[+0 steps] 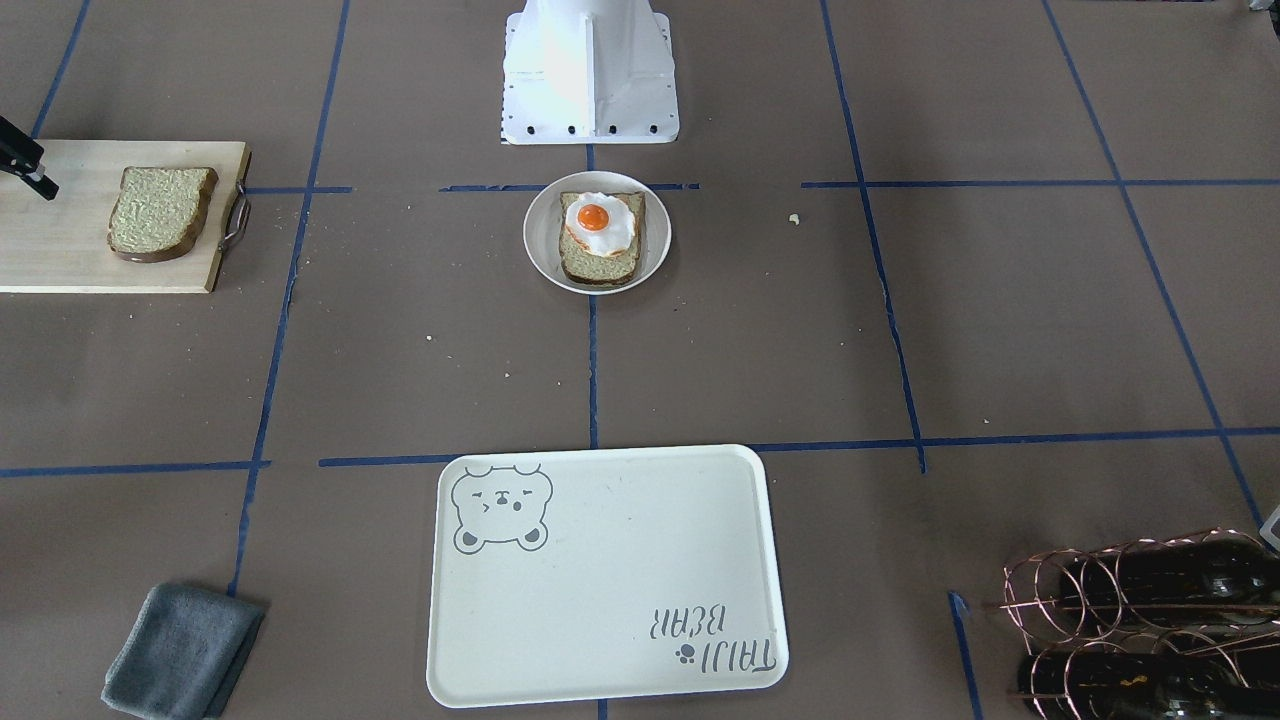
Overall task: Make sandwich and place on tray
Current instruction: 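Lower the right gripper to the bread slice on the cutting board and grasp it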
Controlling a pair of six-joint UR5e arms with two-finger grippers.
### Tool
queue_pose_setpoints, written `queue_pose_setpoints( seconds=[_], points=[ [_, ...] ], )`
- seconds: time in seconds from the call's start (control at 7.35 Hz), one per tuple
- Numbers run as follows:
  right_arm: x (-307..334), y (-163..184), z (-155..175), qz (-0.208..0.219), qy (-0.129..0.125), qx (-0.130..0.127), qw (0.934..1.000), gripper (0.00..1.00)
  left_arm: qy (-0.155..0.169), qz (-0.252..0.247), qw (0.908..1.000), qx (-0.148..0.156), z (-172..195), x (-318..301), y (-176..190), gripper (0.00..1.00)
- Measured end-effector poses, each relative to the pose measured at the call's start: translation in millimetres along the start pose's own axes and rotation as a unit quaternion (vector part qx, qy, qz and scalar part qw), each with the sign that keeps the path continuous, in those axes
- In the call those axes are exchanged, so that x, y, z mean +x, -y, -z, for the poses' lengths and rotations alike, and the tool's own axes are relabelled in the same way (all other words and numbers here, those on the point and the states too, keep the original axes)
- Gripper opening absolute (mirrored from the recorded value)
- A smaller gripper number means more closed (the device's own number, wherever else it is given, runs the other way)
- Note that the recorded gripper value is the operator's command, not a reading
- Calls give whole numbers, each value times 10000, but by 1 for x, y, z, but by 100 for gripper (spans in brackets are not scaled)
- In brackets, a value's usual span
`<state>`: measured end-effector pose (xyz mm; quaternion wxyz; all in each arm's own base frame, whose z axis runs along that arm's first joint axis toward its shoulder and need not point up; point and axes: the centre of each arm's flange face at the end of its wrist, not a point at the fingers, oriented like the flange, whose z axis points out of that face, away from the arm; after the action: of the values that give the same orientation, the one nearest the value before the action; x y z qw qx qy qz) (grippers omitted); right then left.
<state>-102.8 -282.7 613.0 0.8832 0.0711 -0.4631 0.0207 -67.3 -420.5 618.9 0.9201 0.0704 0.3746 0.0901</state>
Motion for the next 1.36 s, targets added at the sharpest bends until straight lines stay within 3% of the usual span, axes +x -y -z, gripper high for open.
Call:
queue_pose_setpoints(
  seconds=[0.27,0.95,1.36],
  points=[
    [-23,-19,-35,-238,-56,66,9997,63,0,2,10000,-2,0,0,0,100],
    [-25,-37,-58,-232,-184,-20,9996,60,2,-10,10000,10,1,0,1,100],
    [-27,-41,-64,-159,-187,-103,9996,45,3,-19,10000,19,1,1,2,100]
  ],
)
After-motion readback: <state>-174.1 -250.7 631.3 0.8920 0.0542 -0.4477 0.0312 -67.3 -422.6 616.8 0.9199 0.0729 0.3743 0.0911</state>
